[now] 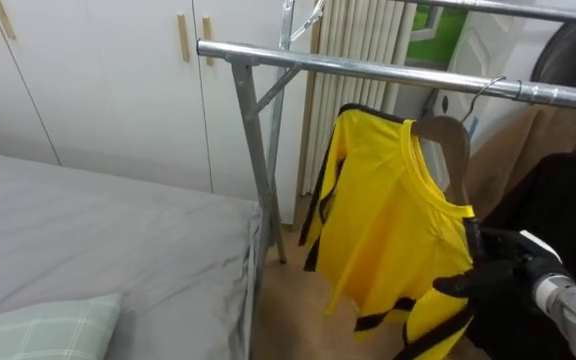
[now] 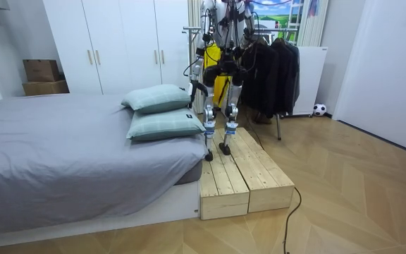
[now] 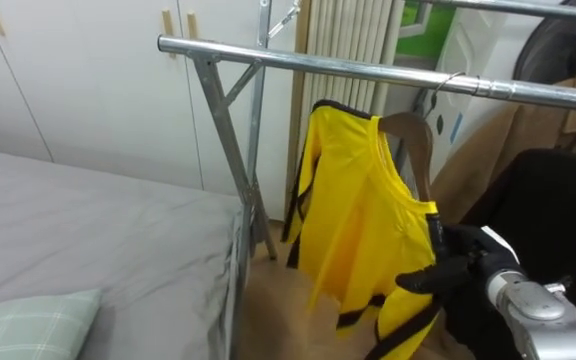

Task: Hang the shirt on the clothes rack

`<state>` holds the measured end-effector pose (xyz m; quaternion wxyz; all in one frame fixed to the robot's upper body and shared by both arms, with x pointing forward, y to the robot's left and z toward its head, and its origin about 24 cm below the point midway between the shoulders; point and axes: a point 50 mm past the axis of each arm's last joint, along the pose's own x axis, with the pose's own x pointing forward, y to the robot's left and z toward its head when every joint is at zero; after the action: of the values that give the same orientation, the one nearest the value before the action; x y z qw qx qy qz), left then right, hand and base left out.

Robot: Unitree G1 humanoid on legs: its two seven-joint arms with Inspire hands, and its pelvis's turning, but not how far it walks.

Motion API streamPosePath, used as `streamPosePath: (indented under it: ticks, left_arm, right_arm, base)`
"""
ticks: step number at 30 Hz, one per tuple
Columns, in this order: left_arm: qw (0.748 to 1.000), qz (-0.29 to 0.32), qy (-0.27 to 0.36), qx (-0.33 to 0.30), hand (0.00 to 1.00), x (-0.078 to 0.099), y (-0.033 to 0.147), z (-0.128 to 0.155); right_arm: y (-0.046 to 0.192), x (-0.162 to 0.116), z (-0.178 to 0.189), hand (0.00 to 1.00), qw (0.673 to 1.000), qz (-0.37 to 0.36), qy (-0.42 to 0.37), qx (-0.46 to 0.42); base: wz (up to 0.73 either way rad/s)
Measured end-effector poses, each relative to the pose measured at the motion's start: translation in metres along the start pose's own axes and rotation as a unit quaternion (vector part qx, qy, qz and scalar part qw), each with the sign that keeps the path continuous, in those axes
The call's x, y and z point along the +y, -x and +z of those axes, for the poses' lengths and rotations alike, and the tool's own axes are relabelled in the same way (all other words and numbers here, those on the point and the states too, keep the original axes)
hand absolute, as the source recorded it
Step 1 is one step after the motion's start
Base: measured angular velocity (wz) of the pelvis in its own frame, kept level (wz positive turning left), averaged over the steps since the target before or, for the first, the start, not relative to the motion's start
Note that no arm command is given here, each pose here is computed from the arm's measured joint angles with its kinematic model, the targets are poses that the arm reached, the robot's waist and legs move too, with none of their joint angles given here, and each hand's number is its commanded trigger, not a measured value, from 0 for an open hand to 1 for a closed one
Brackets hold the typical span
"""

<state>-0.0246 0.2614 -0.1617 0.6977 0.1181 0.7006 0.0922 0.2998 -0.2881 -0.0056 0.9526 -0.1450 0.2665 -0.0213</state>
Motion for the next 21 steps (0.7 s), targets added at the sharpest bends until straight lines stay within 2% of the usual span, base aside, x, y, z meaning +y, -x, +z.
streamPosePath:
  ticks: [21]
  left_arm:
    - [1.000,-0.005,-0.005,-0.001,0.00,-0.0025,0.0000,0.0004]
  right_arm:
    - [0.0001,-0.0038,0.0059,0.00,0.999,-0.044,-0.009,-0.014]
  base:
    - [0.00]
